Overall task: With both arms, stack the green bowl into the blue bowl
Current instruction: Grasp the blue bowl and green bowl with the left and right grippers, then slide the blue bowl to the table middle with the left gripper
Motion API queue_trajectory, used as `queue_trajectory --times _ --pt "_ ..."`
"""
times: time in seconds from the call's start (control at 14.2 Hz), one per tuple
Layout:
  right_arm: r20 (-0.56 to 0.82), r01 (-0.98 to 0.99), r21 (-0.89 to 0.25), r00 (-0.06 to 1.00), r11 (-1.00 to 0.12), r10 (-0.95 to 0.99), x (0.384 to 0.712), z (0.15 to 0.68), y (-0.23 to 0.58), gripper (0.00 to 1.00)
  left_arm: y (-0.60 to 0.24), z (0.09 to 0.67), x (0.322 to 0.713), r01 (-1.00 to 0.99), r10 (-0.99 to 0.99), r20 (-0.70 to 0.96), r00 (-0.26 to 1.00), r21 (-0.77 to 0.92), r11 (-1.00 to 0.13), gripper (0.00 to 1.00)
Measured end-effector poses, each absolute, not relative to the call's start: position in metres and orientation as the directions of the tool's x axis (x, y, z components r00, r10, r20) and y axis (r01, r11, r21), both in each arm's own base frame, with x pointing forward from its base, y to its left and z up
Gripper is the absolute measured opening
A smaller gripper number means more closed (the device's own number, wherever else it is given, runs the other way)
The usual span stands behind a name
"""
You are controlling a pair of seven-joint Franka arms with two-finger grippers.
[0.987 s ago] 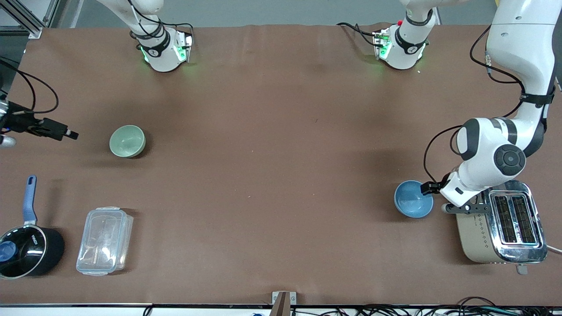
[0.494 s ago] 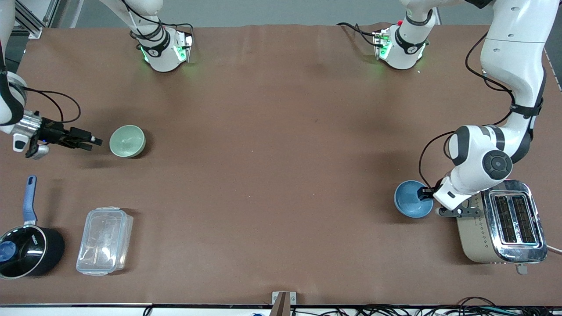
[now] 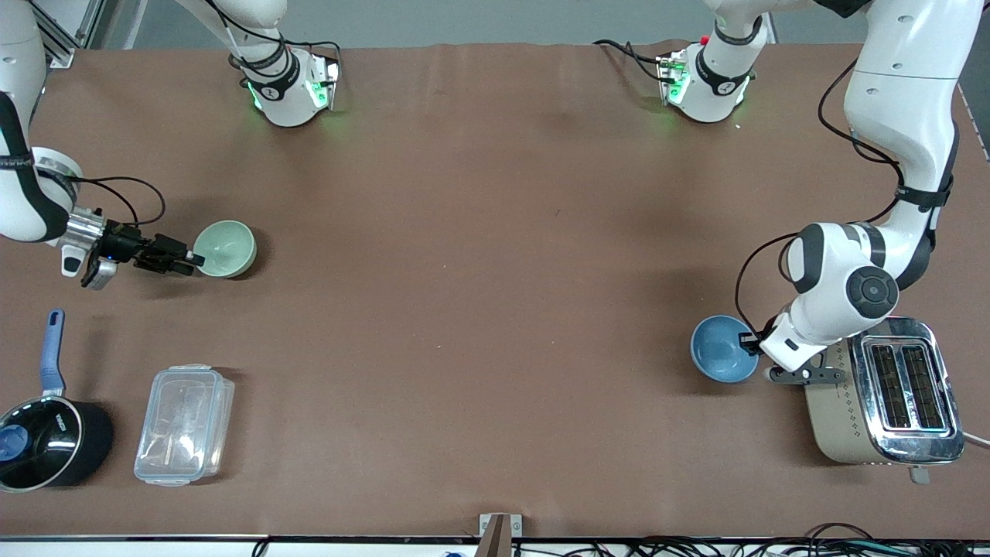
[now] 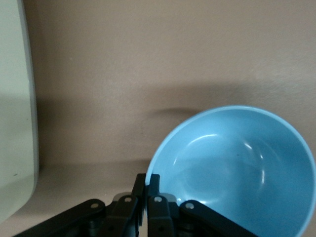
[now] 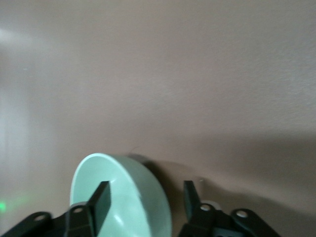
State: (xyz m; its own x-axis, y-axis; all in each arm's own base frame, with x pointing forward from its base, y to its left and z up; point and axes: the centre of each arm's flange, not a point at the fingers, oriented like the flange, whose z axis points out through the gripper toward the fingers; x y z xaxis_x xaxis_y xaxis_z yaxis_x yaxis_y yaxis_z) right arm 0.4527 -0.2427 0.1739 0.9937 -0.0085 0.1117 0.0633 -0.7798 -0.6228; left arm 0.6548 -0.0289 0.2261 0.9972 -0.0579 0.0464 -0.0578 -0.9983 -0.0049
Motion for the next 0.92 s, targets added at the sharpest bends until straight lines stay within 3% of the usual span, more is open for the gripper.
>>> queue_trajectory --times 0.21,0.35,0.42,0.92 --pt "0.139 0.099 -0.552 0.990 -0.828 0.026 0.455 0.175 -0.226 0.27 -0.069 0.229 0.654 -0.082 -0.081 0.055 0.995 0.004 -0.997 0.05" --pt "0.165 0.128 -0.527 0.985 -0.840 0.047 0.460 0.185 -0.219 0.08 -0.126 0.232 0.648 -0.045 -0.044 0.060 0.997 0.014 -0.999 0.05" --pt "0.181 0.141 -0.520 0.982 -0.842 0.052 0.462 0.193 -0.218 0.04 -0.158 0.234 0.642 -0.019 -0.017 0.063 0.998 0.020 -1.000 0.05" --pt "0.264 0.247 -0.422 0.954 -0.872 0.143 0.472 0.266 -0.223 0.04 -0.368 0.254 0.574 0.146 0.153 0.086 0.984 0.086 -0.986 0.05"
